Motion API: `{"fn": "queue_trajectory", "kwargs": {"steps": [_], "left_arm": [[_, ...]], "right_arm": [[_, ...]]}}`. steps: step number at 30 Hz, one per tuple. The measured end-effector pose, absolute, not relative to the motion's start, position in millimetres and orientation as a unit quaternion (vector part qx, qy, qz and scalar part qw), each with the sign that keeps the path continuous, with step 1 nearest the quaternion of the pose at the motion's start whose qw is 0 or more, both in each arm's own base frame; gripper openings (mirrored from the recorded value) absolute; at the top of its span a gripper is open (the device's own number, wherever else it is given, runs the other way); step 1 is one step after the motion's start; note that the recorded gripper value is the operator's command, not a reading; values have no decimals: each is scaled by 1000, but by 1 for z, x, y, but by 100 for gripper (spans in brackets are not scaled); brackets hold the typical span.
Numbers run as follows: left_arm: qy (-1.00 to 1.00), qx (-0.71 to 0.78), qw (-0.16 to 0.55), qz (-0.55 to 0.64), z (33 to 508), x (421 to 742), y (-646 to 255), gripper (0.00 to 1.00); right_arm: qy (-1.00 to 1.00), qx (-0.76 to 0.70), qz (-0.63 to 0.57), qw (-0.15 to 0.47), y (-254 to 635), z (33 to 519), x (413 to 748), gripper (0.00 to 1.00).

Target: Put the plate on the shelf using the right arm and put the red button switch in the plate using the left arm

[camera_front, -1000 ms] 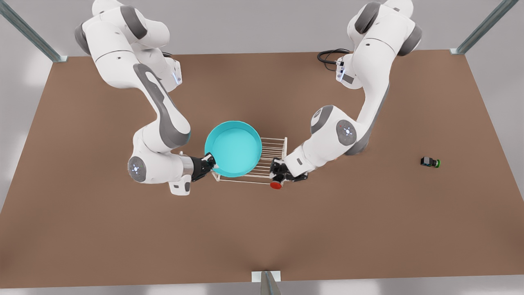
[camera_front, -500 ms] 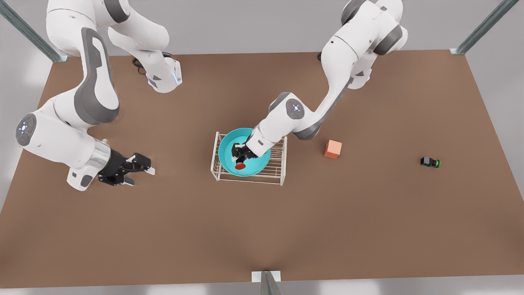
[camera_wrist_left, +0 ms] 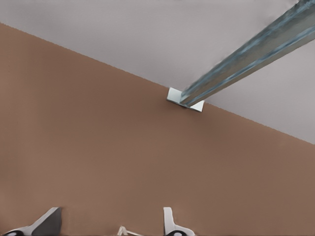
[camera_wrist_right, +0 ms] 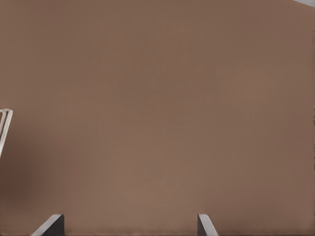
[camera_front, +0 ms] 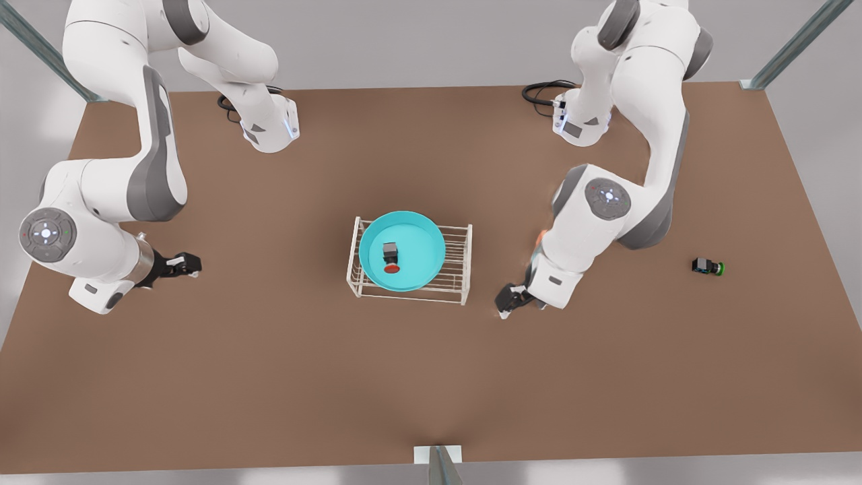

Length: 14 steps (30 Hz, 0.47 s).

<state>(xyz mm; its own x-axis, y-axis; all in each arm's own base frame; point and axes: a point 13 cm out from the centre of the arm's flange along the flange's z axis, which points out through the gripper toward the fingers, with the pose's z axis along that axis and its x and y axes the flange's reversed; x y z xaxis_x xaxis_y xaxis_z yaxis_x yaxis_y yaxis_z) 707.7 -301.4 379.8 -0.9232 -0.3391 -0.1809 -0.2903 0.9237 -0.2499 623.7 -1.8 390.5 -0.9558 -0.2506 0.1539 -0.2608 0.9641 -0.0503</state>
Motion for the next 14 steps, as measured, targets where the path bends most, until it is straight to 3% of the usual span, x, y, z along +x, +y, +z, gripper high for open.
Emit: {"fn": "queue_trajectory", "kwargs": {"steps": [1,4,7,14], "left_arm": [[975,-183,101,-74,389,706,-234,100],[969,-242,37,-22,404,642,-85,100],[978,-205,19,-28,423,638,-77,100],[990,-134,-32,-41,409,624,-60,100]], "right_arm": [[-988,127,36,75,-4,390,623,100],[-988,123,38,81,-7,387,622,100],[-988,120,39,84,-7,385,621,100],[-989,110,40,91,-15,378,621,100]]}}
